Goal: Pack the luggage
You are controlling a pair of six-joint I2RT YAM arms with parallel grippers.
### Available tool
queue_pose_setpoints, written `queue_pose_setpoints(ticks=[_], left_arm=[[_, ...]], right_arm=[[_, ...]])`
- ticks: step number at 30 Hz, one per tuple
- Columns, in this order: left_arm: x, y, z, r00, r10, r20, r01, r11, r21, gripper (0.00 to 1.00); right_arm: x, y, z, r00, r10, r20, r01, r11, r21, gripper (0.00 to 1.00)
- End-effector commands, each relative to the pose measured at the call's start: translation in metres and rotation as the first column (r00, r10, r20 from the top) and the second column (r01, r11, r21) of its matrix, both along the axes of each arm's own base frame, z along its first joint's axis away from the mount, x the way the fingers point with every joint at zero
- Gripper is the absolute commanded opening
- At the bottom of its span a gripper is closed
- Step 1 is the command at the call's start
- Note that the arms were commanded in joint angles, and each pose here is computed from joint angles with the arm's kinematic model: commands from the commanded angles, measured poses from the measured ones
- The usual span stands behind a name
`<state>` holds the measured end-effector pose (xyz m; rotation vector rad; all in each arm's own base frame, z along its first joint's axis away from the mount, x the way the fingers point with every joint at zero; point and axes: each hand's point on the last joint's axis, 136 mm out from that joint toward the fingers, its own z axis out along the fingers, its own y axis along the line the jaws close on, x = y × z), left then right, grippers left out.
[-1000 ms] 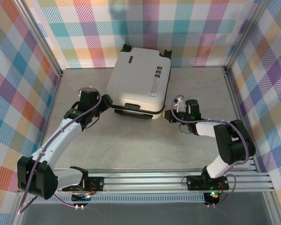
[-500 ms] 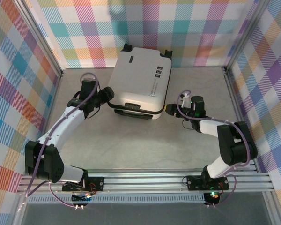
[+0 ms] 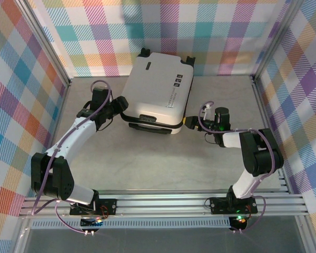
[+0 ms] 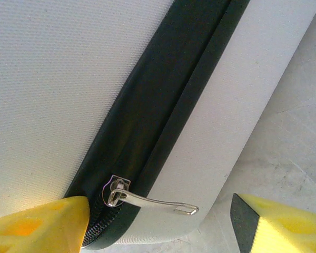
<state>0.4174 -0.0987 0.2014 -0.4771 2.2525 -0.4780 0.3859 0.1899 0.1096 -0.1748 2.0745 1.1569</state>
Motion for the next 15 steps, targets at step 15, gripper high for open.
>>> queue_pose_setpoints(ticks=[15], left_arm=[[-0.005,0.011,0.022,0.999,0.01,0.033,-0.011,0.999,0.045,0.66]], right_arm=[[0.005,0.0,0.013,0.999,-0.002,-0.046,0.014,0.965,0.261,0.73]])
